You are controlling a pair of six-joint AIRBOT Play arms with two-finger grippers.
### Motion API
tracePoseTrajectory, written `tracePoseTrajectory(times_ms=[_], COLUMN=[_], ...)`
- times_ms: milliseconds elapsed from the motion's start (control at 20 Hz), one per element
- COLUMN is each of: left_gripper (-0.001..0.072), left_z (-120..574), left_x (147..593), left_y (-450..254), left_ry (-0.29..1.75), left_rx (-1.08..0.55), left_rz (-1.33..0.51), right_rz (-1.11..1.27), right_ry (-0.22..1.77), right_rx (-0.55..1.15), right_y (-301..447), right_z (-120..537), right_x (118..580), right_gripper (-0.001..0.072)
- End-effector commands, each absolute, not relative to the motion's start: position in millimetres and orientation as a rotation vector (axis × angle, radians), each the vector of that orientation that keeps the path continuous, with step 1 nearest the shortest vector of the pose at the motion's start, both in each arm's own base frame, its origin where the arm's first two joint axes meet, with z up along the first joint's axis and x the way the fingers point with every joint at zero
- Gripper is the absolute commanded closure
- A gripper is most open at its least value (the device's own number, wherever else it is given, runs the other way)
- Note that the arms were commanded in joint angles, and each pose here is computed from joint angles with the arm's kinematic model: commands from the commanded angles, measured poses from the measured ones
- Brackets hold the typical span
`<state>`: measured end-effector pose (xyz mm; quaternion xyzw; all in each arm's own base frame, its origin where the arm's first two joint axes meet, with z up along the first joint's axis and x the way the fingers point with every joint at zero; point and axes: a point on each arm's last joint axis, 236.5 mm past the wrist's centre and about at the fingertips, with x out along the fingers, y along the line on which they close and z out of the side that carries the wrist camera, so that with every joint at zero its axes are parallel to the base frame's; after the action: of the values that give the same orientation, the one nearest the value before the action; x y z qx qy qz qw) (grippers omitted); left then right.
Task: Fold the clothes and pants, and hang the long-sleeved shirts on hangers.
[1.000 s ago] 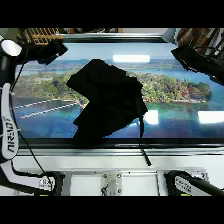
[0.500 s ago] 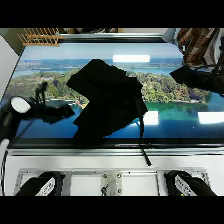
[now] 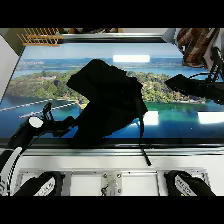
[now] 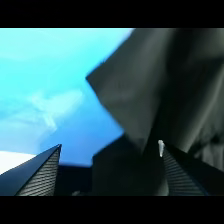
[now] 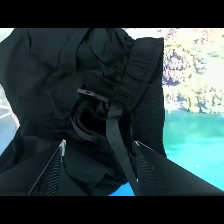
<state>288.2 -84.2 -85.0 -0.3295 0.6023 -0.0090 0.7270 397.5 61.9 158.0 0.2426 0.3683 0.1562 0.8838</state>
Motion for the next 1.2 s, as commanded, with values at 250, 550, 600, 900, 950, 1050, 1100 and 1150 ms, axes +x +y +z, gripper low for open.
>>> tracePoseTrajectory(times_ms=[250,550,600,900,950,1050,1100,1150], left_gripper=[0.0043,0.0044,0.0048,0.0698,0.0698,0.0698,0.0698,0.0697], left_z=[-86.8,-99.0,-100.0,-45.2,-27.6,-3.3,2.4,4.5], left_x=[354.3,346.6,346.7,419.9,440.4,472.7,484.9,496.3], left_y=[-102.3,-112.5,-112.5,-69.8,-58.5,-47.4,-44.9,-45.6], left_ry=[1.311,1.421,1.423,1.177,1.104,1.01,0.987,0.977], left_rx=[-0.879,-0.892,-0.894,-0.858,-0.836,-0.778,-0.764,-0.757], left_rz=[-0.083,-0.116,-0.114,-0.111,-0.114,-0.14,-0.148,-0.157], right_rz=[0.331,0.331,0.331,0.33,0.33,0.33,0.33,0.33], right_ry=[0.772,0.772,0.772,0.776,0.776,0.779,0.781,0.782], right_rx=[0.505,0.505,0.505,0.507,0.507,0.508,0.509,0.509], right_y=[63.4,63.5,63.3,63.3,63.3,63.2,63.4,63.3], right_z=[156.8,156.9,156.7,155.2,155.2,154.1,153.5,153.3], right_x=[396.2,396.2,396.3,396.8,396.8,397.3,397.4,397.5], right_gripper=[0.0224,0.0224,0.0224,0.0224,0.0224,0.0224,0.0224,0.0224])
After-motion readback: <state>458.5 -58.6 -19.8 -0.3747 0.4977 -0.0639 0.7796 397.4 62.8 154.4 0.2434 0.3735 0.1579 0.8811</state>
